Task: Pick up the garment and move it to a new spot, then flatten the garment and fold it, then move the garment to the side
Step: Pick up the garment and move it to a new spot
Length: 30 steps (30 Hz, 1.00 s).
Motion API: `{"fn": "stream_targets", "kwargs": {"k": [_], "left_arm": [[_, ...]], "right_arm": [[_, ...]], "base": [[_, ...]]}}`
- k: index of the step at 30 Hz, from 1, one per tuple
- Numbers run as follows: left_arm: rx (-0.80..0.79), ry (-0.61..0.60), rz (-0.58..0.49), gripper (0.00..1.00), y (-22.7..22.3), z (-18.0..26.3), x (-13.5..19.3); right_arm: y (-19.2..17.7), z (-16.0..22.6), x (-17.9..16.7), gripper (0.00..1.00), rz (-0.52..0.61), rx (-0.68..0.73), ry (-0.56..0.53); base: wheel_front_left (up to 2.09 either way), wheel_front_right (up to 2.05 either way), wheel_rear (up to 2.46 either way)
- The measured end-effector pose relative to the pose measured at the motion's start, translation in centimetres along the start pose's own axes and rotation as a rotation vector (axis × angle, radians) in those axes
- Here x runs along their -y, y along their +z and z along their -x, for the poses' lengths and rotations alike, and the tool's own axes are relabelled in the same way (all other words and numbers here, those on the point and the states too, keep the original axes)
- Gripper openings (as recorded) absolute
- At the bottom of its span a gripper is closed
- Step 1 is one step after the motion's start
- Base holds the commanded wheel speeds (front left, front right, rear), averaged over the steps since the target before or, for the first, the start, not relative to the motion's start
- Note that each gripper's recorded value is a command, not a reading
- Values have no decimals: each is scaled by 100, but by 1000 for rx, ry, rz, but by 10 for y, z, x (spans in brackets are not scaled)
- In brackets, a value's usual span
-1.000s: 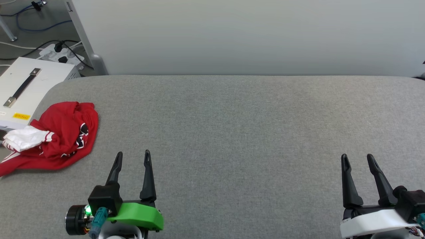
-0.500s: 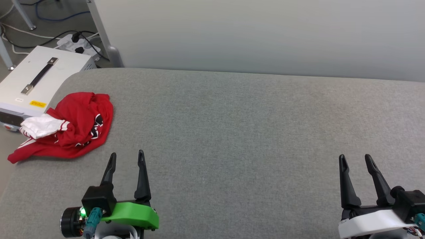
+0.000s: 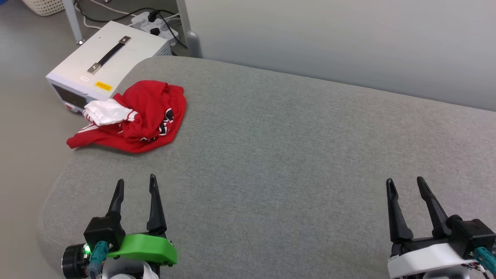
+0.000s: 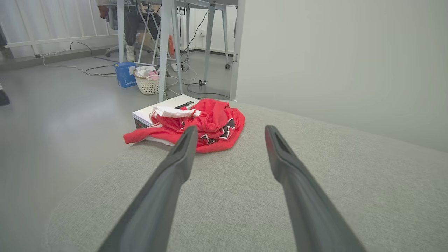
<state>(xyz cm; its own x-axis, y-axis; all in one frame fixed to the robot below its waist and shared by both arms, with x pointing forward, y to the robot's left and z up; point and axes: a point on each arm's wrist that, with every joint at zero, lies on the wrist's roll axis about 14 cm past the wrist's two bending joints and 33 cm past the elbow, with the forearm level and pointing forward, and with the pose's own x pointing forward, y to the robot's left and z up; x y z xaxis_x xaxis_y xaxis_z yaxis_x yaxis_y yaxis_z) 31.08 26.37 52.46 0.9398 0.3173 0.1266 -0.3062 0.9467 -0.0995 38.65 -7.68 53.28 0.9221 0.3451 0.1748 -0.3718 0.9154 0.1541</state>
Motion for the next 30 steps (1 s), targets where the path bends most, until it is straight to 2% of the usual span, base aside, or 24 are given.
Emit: {"fn": "stream_targets", "kwargs": {"k": [18,25,30], "left_arm": [[3,230,0,100,8,37,-72],[-10,259,10,100,4,43,-80],[25,210,12,100,15,21,-77]], "right_arm": [[-19,-37,-74,100,-43,-29,235],[-21,-39,-82,100,-48,-31,259],[-23,-39,-80,100,-41,-34,256]], "base": [[0,0,0],[0,0,0],[0,0,0]]}}
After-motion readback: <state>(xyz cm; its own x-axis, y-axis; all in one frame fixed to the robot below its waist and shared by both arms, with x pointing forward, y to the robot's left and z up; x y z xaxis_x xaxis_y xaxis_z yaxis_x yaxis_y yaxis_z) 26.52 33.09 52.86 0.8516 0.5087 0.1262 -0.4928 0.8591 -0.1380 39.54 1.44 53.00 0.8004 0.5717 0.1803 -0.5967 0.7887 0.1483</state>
